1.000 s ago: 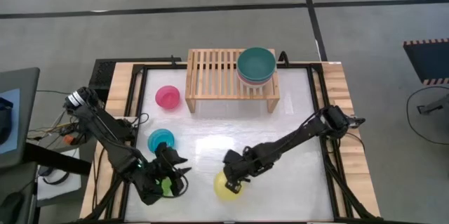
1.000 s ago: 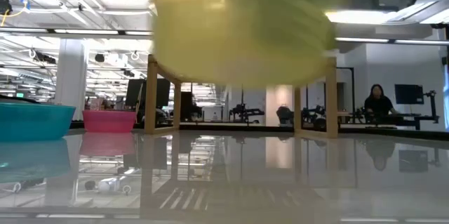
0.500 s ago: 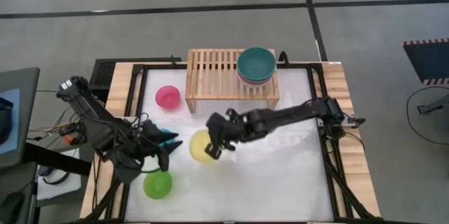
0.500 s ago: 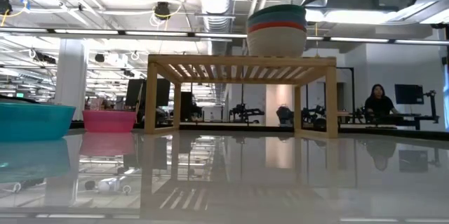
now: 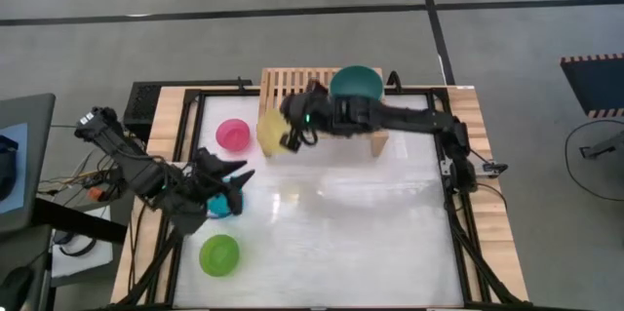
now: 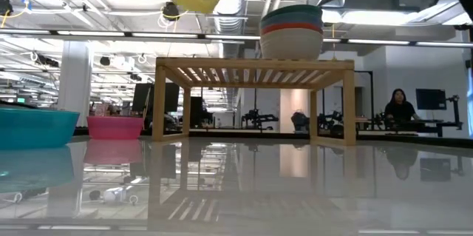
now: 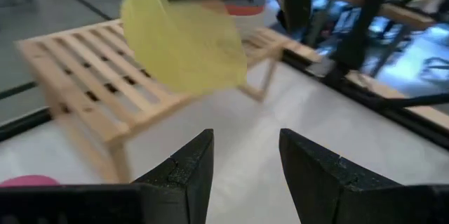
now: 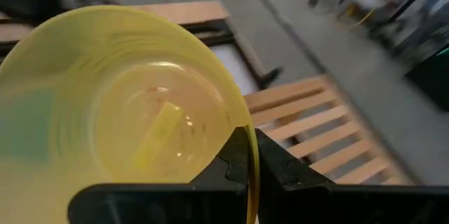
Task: Place and stack bowls onto a shelf
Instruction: Put the small yellow bowl on the shelf
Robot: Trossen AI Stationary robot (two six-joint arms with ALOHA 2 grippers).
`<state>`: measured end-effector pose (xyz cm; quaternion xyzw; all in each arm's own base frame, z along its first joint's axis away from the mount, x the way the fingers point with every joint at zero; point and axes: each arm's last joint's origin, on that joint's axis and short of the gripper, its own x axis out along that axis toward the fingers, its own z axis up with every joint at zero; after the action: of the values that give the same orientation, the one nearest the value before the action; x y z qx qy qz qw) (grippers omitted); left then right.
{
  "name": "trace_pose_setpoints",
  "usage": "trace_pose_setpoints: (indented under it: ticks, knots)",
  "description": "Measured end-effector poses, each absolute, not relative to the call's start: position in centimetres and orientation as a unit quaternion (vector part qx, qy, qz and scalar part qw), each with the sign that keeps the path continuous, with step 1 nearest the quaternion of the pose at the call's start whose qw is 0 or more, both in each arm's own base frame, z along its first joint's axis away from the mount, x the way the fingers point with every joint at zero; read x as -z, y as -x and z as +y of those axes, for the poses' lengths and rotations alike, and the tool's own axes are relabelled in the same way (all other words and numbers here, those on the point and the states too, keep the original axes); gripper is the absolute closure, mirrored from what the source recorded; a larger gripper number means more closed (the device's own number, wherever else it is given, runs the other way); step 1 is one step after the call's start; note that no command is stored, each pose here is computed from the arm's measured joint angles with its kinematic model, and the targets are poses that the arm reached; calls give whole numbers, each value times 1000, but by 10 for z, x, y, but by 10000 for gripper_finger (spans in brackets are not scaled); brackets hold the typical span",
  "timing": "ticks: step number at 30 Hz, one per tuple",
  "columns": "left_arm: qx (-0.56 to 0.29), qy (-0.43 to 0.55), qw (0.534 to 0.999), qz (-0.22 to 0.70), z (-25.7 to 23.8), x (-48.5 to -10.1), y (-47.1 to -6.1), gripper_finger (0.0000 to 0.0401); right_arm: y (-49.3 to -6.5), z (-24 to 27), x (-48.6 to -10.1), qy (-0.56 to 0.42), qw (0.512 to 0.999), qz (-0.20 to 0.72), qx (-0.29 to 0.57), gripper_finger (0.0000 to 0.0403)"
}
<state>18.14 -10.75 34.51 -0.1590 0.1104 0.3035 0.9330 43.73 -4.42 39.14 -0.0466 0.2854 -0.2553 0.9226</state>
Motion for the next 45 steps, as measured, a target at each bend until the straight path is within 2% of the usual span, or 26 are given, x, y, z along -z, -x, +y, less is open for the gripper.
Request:
trace_pose_setpoints:
  ticks: [8,18,24,33,45]
  knots:
    - [-400,140,895,141,-63,-339,-195,255,-429,-127,-404,166,904,265,291,380]
    - [-469,184,852,143,-11,-341,-212,255,-408,-202,-389,157,913,296,235,380]
    - [-454,190,859,145,12,-347,-221,255,-411,-212,-375,151,920,311,185,380]
    - [-426,173,876,143,42,-356,-227,255,-429,-206,-346,180,907,355,141,380]
    - [-399,174,887,155,58,-357,-227,255,-436,-190,-344,207,900,364,119,371]
